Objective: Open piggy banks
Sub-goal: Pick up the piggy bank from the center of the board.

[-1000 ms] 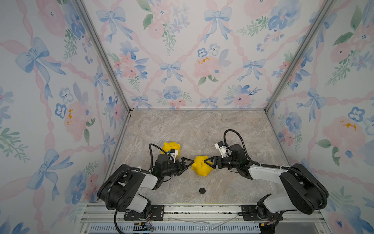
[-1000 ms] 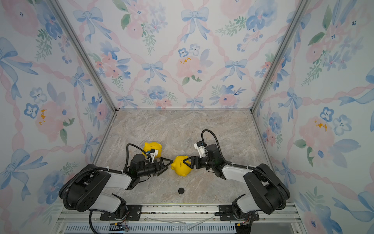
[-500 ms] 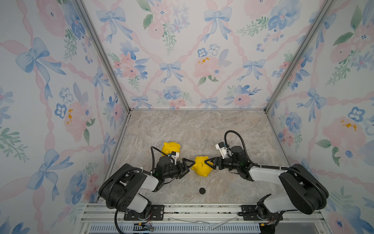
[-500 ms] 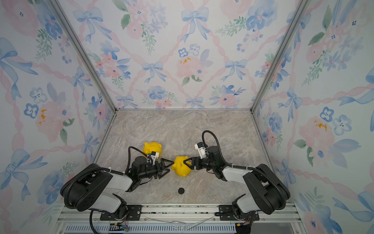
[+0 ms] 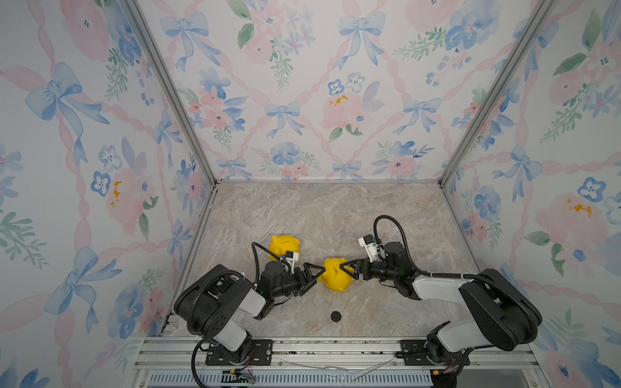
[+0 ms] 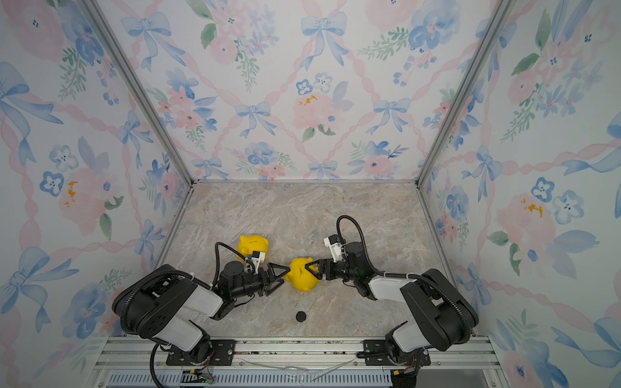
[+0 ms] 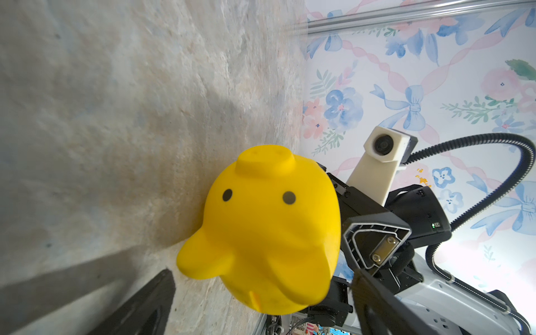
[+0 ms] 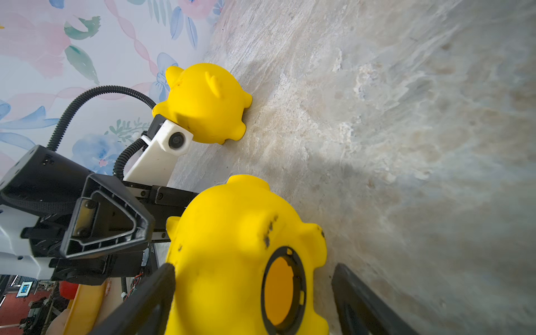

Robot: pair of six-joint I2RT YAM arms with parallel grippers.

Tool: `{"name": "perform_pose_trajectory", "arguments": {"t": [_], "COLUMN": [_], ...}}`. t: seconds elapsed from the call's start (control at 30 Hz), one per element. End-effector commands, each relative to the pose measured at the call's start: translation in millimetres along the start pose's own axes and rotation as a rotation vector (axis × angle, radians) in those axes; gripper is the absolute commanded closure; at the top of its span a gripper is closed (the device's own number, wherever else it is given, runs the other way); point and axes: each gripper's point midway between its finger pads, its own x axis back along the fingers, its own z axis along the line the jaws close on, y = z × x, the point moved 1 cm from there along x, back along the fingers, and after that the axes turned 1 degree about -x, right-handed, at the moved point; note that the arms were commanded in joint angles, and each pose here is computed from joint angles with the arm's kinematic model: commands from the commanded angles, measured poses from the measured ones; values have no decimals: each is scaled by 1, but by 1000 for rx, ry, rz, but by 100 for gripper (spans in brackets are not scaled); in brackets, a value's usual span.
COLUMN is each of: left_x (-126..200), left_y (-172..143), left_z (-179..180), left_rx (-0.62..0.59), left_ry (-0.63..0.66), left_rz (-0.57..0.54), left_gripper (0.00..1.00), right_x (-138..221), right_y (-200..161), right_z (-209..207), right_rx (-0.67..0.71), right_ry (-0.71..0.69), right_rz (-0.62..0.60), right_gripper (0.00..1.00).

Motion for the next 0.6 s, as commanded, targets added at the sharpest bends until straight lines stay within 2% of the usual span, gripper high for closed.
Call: {"name": "perform_pose_trajectory", "arguments": {"t": [0.0, 0.57], "left_x": [1, 1], "left_y": [-4, 1], "left_z": [-3, -9], "left_rx": [-12, 28], "left_ry": [-32, -128], "left_rz": [2, -68], "left_gripper": [3, 3], "right_x": [5, 5], "right_y": [-50, -51], "right_z": [-48, -50], "right_rx": [-119, -122], "right_ry": [-175, -177], "right_rz": [132, 134], "right_gripper": [14, 14]}}
